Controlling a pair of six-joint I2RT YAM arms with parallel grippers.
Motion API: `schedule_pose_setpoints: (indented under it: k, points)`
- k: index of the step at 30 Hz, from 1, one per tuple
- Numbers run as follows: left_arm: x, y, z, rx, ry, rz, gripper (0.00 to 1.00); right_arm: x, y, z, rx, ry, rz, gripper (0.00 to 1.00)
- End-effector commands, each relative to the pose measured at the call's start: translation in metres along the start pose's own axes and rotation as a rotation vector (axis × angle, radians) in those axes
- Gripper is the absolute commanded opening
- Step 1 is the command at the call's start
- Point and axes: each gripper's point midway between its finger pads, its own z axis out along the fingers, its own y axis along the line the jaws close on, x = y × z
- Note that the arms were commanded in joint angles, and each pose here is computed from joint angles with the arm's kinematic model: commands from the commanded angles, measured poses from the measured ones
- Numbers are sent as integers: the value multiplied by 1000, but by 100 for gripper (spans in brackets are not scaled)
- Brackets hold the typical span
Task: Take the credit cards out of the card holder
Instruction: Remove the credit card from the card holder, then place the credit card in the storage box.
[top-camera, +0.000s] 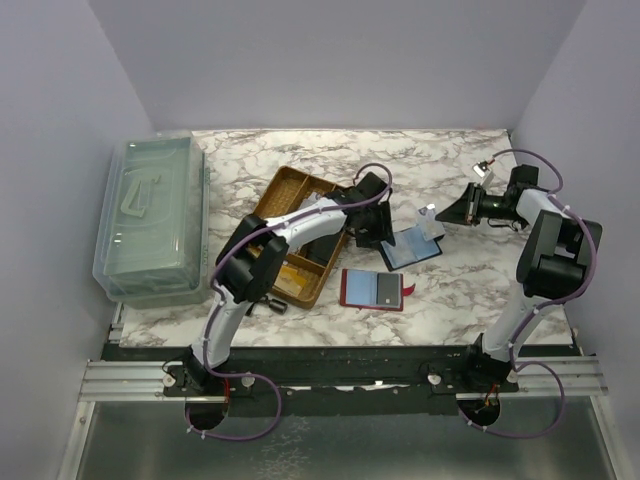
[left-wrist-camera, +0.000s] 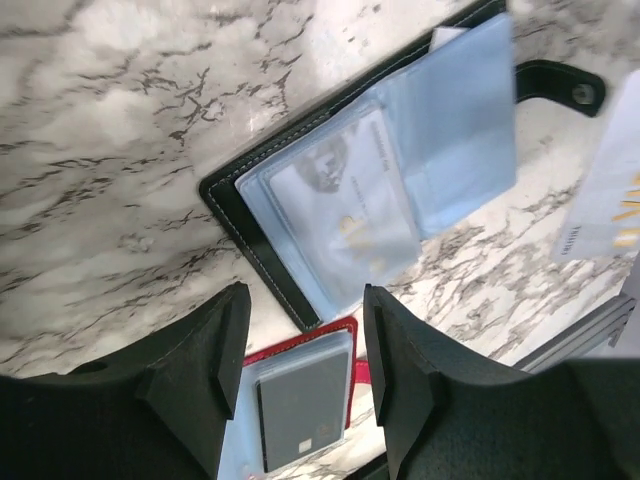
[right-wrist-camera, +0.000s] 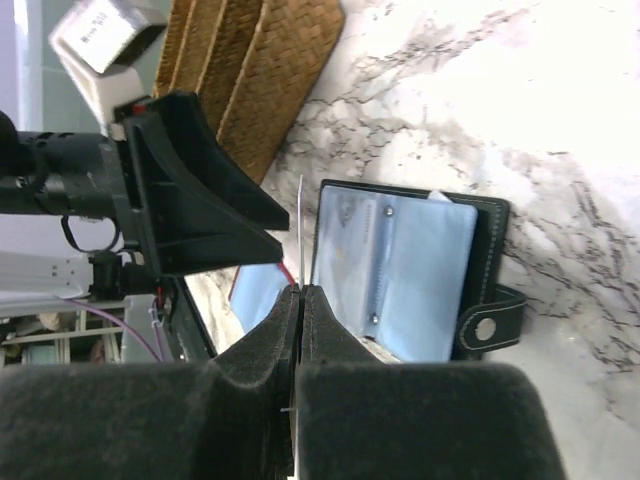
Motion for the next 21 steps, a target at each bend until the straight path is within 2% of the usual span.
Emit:
schedule_pose_setpoints:
  k: [1,6,8,10,11,13,15,16,21]
  points:
    - [-43,-34,-62,98,-237,133,55,1,28,-2,-128,-27,-19,0]
    - [-59,-45,-103,146,-370,191,57,6,41,-3,-214,-31,26,0]
    - [-63,-48,-116,176,-417,193,66,5,47,-3,-246,-28,40,0]
    - [-65,-46,-123,241,-429,149,82,5,53,-3,-271,-25,51,0]
    - [-66,-45,-125,299,-420,110,90,4,56,-3,-282,-23,57,0]
    - [-62,-51,-132,502,-364,29,98,4,61,-2,-306,-17,67,0]
    - [-60,-52,-143,669,-344,-37,99,3,67,-1,-329,-9,79,0]
    - [-58,-53,-145,703,-341,-34,99,3,69,0,-339,-5,84,0]
    - [-49,-64,-148,760,-302,21,99,2,85,4,-392,16,102,0]
